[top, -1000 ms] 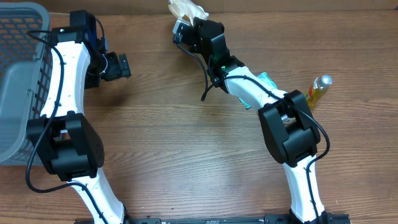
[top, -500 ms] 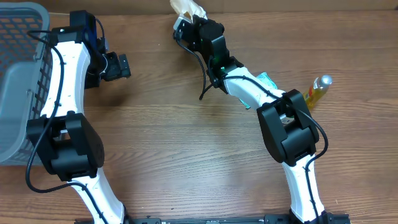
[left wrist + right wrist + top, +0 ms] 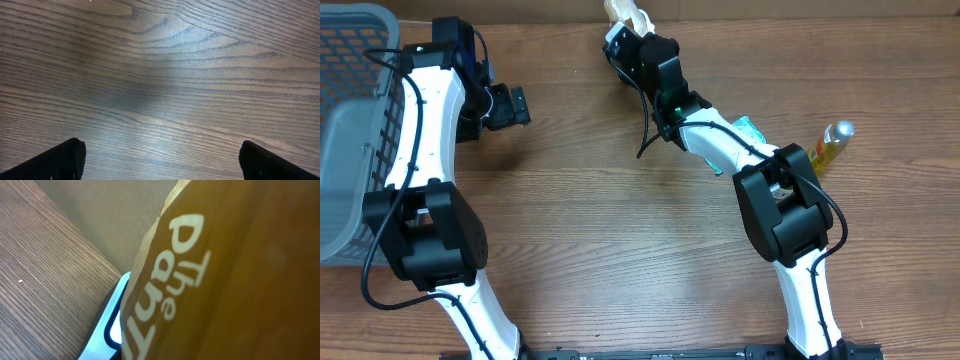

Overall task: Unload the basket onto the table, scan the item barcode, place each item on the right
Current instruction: 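Carry the Pantree bag to the white scanner and hold it there, then bring the Pantree bag back and lower it onto the table center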

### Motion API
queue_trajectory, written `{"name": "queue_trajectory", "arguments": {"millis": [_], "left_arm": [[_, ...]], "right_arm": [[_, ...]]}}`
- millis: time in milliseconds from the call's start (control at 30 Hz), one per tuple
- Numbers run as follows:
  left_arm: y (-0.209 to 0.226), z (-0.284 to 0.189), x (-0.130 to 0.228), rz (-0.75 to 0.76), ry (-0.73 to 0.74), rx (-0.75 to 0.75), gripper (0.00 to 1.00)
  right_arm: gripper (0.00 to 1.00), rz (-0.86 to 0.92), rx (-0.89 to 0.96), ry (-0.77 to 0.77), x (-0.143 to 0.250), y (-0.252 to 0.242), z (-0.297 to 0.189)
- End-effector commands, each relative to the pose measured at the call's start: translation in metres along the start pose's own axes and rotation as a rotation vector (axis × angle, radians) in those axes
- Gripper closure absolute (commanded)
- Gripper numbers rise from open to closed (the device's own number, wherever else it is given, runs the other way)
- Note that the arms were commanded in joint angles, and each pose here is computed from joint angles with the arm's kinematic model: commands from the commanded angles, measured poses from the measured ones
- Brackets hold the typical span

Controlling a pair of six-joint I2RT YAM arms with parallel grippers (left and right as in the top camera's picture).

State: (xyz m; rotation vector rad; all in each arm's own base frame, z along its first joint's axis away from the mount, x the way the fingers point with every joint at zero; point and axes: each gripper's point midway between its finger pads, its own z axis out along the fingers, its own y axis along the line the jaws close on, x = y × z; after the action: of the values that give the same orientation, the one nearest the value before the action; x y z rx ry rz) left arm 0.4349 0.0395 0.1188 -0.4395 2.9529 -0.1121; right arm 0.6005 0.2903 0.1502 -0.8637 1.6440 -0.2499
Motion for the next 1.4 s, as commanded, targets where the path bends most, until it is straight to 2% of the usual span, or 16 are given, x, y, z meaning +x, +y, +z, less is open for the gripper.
{"name": "queue_trajectory", "arguments": {"millis": [0, 133, 367, 467, 633, 800, 900, 933, 1033, 1133, 1167, 1200, 1233, 1267, 1367], "left_arm": [[0.000, -0.007, -0.003, 0.005, -0.021, -0.004, 0.01], [0.000, -0.007, -0.003, 0.005, -0.021, -0.003, 0.00], [0.000, -0.007, -0.003, 0.005, -0.021, -0.003, 0.00], [0.000, -0.007, -0.003, 0.005, -0.021, -0.003, 0.00], [0.000, -0.007, -0.003, 0.005, -0.021, -0.003, 0.00], [0.000, -0.007, -0.003, 0.005, -0.021, -0.003, 0.00], [0.000, -0.007, -0.003, 0.005, -0.021, -0.003, 0.01], [0.000, -0.007, -0.003, 0.005, -0.021, -0.003, 0.00], [0.000, -0.007, -0.003, 0.005, -0.021, -0.003, 0.00], [0.000, -0.007, -0.003, 0.005, -0.021, -0.003, 0.00], [0.000, -0.007, -0.003, 0.005, -0.021, -0.003, 0.00], [0.000, -0.007, -0.003, 0.005, -0.021, -0.003, 0.00], [0.000, -0.007, -0.003, 0.005, -0.021, -0.003, 0.00], [0.000, -0.007, -0.003, 0.005, -0.021, -0.003, 0.00], [0.000, -0.007, -0.003, 0.005, -0.021, -0.003, 0.01]], "right_arm": [[0.96, 0.035, -0.005, -0.028, -0.009, -0.005, 0.000], [0.96, 0.097, 0.014, -0.057, -0.021, -0.015, -0.005], [0.96, 0.293, 0.046, -0.132, -0.072, -0.059, -0.040], [0.96, 0.378, 0.020, -0.099, -0.082, -0.069, -0.059], [0.96, 0.477, -0.093, 0.122, -0.056, -0.054, -0.093], [0.96, 0.473, -0.493, 0.409, -0.011, 0.026, -0.145], [0.88, 0.538, -0.802, 0.614, 0.012, 0.077, -0.203], [0.88, 0.552, -0.854, 0.669, 0.017, 0.084, -0.218], [0.88, 0.557, -0.895, 0.817, 0.036, 0.091, -0.246], [0.86, 0.522, -0.856, 0.916, 0.055, 0.088, -0.258], [0.82, 0.507, -0.835, 0.938, 0.061, 0.086, -0.259], [0.62, 0.495, -0.816, 0.950, 0.065, 0.084, -0.259], [0.22, 0.482, -0.796, 0.959, 0.068, 0.081, -0.258], [0.00, 0.468, -0.770, 0.967, 0.072, 0.078, -0.256], [0.00, 0.442, -0.705, 0.986, 0.080, 0.069, -0.252]]}}
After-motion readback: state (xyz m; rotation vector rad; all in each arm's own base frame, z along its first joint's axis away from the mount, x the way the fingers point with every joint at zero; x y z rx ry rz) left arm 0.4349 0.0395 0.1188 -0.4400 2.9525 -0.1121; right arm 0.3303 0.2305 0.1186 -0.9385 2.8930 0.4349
